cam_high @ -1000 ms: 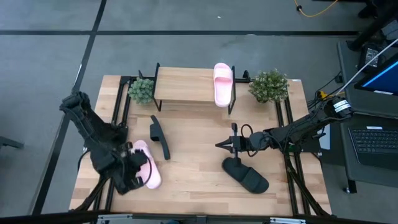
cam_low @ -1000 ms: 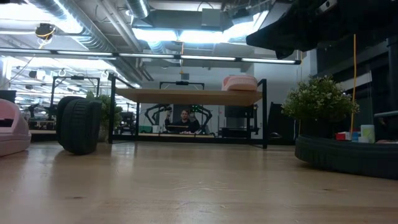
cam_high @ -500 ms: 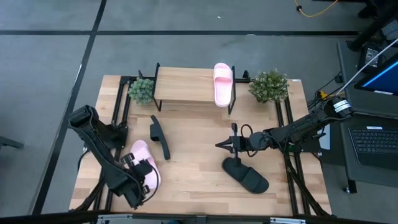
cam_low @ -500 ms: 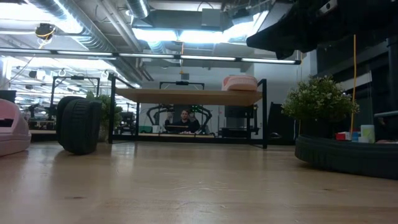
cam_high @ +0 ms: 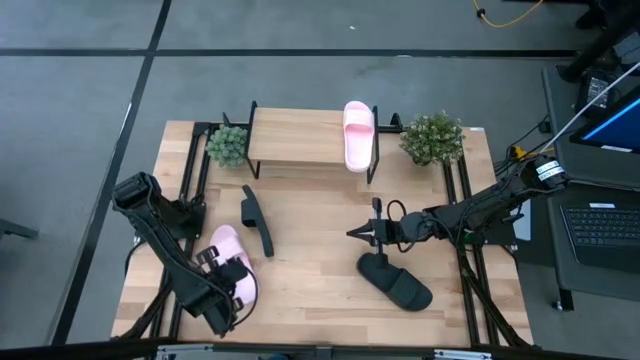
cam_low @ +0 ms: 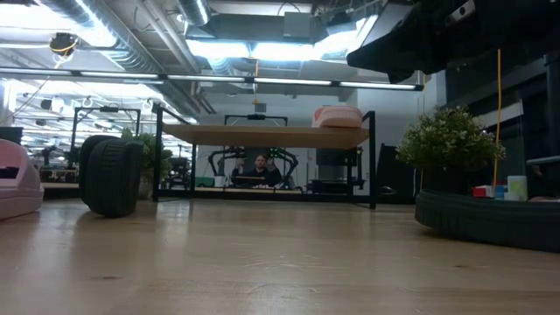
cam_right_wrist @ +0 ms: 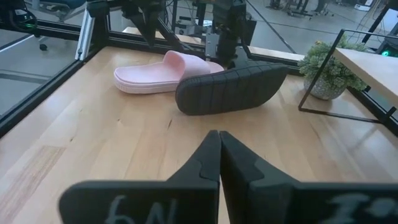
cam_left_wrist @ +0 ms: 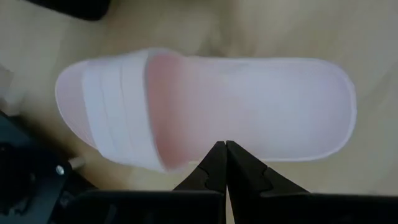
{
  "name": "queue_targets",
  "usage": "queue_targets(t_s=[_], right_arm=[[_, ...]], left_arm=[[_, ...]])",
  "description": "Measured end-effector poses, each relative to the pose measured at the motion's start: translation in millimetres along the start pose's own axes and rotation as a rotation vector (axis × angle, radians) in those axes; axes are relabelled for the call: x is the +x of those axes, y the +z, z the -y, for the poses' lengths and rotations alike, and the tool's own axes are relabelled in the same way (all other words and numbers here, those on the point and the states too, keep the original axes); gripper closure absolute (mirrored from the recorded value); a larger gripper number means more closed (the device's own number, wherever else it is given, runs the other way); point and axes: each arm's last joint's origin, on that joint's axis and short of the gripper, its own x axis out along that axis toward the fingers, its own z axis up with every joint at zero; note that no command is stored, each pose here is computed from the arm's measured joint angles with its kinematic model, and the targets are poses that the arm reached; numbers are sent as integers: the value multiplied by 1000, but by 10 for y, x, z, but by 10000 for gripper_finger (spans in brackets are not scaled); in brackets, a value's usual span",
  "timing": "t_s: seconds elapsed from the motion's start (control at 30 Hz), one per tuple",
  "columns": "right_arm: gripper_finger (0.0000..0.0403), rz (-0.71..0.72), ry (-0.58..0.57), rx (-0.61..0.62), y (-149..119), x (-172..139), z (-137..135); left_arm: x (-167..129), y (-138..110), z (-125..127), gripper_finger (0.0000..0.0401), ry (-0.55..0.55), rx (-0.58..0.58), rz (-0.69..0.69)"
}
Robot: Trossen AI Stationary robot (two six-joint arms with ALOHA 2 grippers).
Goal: Pick and place slides into the shelf
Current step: Put the pink slipper on the shelf
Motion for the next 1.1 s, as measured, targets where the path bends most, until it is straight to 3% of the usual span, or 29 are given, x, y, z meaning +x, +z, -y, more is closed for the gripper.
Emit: queue_targets(t_s=[0.67,1.1], right_arm=[[398,-6,1,-1,-6,0,0],[398,-6,1,-1,-6,0,0]], left_arm=[[1,29,-3,398,6,-32,68],[0,27,-32,296,34,-29,66]])
